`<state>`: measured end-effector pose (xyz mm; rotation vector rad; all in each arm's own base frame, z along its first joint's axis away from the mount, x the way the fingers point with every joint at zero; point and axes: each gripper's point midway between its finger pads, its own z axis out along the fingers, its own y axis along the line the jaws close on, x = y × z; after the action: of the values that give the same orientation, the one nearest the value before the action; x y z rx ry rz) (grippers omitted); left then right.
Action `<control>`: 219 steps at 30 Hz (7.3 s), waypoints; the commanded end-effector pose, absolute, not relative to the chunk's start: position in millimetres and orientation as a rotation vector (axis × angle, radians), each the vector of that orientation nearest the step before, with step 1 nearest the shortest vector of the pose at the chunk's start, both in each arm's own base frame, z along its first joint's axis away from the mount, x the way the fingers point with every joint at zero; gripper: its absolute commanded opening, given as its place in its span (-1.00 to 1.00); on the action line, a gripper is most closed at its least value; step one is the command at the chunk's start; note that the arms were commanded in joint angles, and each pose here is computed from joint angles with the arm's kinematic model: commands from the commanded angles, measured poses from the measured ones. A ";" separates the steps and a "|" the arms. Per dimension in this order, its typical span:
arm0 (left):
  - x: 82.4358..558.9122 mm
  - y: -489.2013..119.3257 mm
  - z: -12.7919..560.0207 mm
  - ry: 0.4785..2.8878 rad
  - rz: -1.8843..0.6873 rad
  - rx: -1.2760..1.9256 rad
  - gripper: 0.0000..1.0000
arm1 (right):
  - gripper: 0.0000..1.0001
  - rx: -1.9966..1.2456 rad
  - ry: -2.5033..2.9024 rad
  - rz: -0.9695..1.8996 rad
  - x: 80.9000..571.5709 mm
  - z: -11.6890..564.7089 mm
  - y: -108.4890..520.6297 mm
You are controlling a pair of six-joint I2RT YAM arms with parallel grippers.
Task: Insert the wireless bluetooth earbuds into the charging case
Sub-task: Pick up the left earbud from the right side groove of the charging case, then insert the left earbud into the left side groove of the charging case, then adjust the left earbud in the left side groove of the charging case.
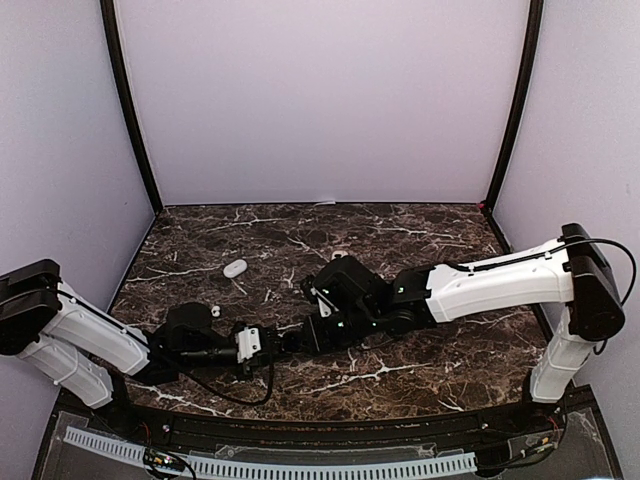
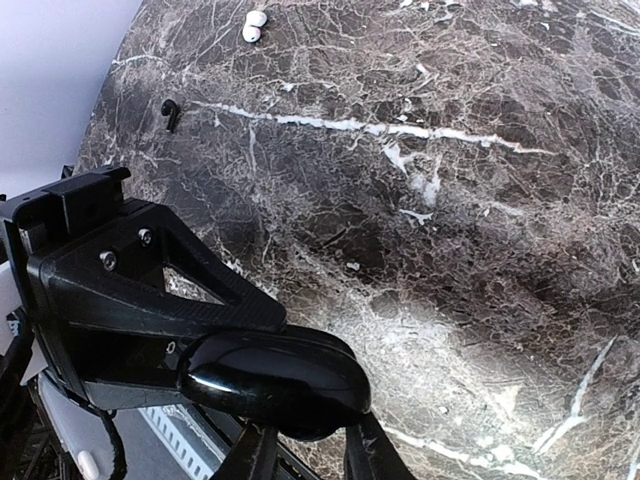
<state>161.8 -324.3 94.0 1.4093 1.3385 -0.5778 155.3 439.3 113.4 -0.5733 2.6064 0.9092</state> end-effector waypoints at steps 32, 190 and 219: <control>183.7 -335.7 79.1 1.502 -0.519 1.388 -0.76 | -0.64 -0.509 2.543 0.875 164.4 138.6 418.5; 171.6 -335.0 104.3 1.446 -0.724 1.309 -0.76 | 0.95 -0.694 2.462 0.612 171.0 114.3 431.5; 171.8 -330.8 110.9 1.436 -0.762 1.278 -0.76 | 0.91 -0.691 2.468 0.582 170.9 109.9 407.0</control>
<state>172.6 -329.6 89.1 1.3210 1.5085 -0.7246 171.2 424.8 117.6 -0.6636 2.4431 0.6824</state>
